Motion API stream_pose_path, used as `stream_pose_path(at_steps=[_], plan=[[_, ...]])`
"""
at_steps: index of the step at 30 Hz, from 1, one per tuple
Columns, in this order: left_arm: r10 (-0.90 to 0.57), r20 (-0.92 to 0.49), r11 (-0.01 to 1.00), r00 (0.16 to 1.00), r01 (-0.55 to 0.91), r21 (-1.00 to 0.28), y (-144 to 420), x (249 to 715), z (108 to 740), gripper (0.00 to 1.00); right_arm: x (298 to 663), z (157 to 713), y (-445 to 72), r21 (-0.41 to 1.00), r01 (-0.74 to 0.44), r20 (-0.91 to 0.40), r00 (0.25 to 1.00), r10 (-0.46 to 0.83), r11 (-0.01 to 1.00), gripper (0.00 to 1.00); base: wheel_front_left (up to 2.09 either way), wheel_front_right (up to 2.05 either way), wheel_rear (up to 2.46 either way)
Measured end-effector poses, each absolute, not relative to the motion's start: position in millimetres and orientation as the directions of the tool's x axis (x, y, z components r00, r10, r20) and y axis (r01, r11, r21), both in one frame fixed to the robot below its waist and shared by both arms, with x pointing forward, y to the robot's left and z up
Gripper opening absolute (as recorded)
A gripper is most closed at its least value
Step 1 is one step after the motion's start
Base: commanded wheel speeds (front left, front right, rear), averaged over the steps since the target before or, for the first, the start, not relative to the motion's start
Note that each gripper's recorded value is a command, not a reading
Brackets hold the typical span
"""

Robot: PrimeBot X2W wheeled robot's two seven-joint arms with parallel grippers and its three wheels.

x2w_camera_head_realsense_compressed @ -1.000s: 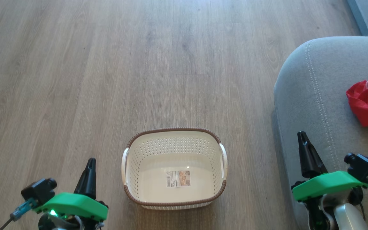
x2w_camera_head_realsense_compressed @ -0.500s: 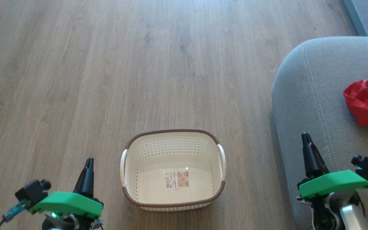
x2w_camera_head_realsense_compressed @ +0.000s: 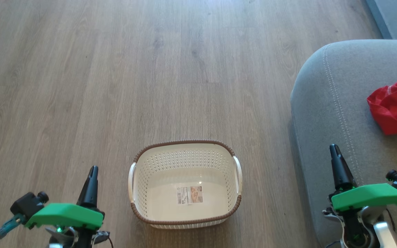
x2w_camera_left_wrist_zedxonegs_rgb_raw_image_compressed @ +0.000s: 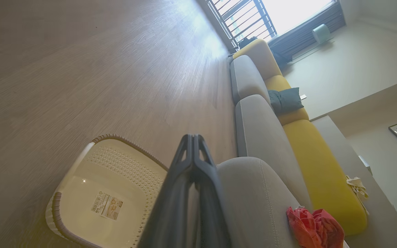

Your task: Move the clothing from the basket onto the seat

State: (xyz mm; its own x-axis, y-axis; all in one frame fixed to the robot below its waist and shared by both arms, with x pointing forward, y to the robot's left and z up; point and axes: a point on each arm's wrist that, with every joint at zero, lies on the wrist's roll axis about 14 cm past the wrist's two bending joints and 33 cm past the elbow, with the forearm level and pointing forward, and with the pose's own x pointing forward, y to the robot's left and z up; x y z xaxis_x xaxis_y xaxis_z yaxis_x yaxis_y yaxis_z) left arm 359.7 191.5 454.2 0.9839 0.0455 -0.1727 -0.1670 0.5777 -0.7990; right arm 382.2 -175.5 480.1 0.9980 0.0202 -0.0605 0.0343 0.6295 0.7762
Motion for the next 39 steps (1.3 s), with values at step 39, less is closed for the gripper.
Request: stream_pose_path(at_steps=[39], plan=[[-0.003,-0.142,0.207,0.990,-0.138,-0.969,190,369,466,0.00,377,477,-195,0.969,0.096,-0.096,0.995,-0.014,0.227,0.00,0.00,0.00,0.00]])
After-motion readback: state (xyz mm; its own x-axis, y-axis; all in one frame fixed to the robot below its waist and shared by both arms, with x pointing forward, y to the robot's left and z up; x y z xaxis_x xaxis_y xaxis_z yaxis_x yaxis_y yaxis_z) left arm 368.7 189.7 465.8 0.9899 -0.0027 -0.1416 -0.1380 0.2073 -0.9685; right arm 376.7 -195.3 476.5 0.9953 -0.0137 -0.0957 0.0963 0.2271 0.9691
